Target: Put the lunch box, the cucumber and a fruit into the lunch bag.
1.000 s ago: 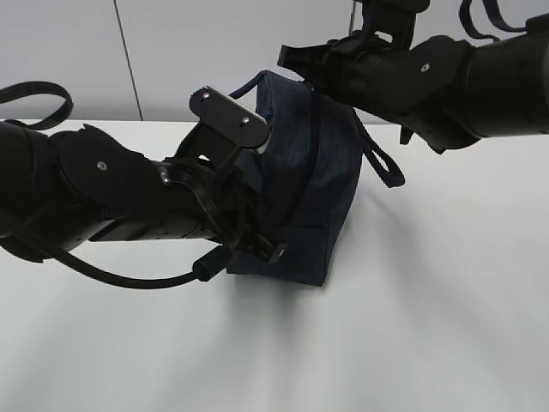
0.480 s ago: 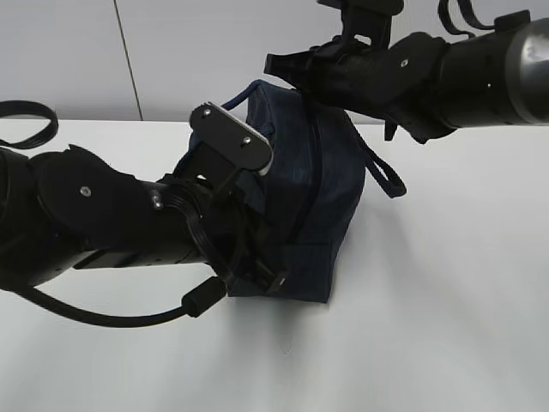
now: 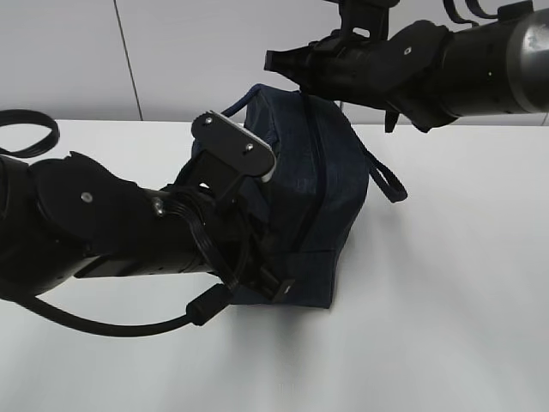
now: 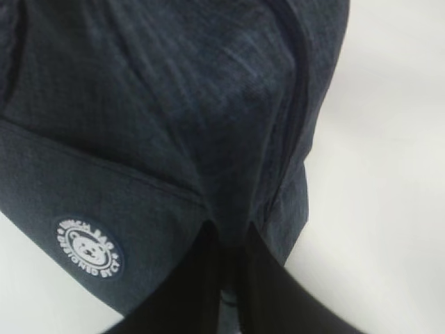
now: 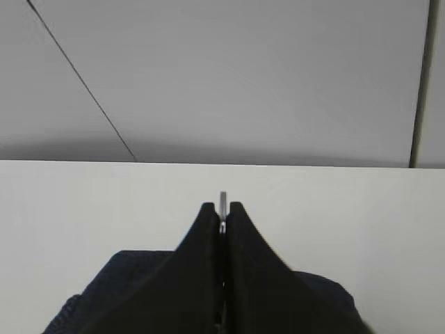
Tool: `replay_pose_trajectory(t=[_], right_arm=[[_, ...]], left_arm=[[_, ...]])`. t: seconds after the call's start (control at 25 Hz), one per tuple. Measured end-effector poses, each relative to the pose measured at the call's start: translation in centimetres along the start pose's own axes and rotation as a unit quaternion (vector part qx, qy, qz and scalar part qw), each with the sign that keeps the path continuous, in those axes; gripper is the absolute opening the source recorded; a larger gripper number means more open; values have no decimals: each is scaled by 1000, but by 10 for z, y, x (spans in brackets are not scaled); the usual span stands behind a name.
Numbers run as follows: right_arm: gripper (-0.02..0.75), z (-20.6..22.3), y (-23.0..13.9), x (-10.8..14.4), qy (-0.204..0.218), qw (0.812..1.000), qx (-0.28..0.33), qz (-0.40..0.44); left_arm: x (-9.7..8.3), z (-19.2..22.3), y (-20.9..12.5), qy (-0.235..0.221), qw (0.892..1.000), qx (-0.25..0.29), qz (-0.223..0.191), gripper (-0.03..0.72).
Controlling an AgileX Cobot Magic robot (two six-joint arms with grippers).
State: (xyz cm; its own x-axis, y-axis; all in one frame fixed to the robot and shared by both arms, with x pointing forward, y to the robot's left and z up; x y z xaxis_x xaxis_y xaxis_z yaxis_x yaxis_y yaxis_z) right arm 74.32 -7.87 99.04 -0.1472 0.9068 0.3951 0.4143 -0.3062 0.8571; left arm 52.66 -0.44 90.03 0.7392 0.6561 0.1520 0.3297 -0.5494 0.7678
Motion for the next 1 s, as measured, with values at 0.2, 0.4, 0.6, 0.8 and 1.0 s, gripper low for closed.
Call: replay_pose_trajectory(t=[0.2, 0.4, 0.6, 0.8, 1.0], right_arm=[[0, 0, -3, 1, 3, 1000, 8, -3], [0, 0, -3, 1, 3, 1000, 8, -14], [0, 0, -3, 0, 3, 1000, 9, -16], [0, 1, -3, 0, 3, 1000, 10, -19], [0, 1, -4, 0, 3, 1000, 11, -24]], left_arm=[[-6, -5, 3, -16, 1000, 0, -24, 175], [-10, -29, 23, -41, 997, -26, -52, 324], [12, -60, 48, -43, 989, -69, -124, 340], [40, -74, 55, -53, 971, -83, -218, 341], [42, -82, 62, -116, 960, -83, -241, 312]])
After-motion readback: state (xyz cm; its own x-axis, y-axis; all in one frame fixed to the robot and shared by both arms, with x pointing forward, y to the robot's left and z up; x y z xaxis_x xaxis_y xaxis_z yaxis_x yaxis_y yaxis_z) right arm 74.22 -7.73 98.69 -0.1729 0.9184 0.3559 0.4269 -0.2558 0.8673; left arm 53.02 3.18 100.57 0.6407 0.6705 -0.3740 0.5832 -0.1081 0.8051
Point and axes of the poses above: a point on each arm's last joint axis where the gripper is mounted, z pointing out along that axis toward the gripper, x along the wrist's bending axis when the last joint is at zero, y = z × x, the point moved 10 cm from there along z, pointing out along that axis toward the gripper, and after that the axes turned 8 degrees about z, right-handed, at the moved point
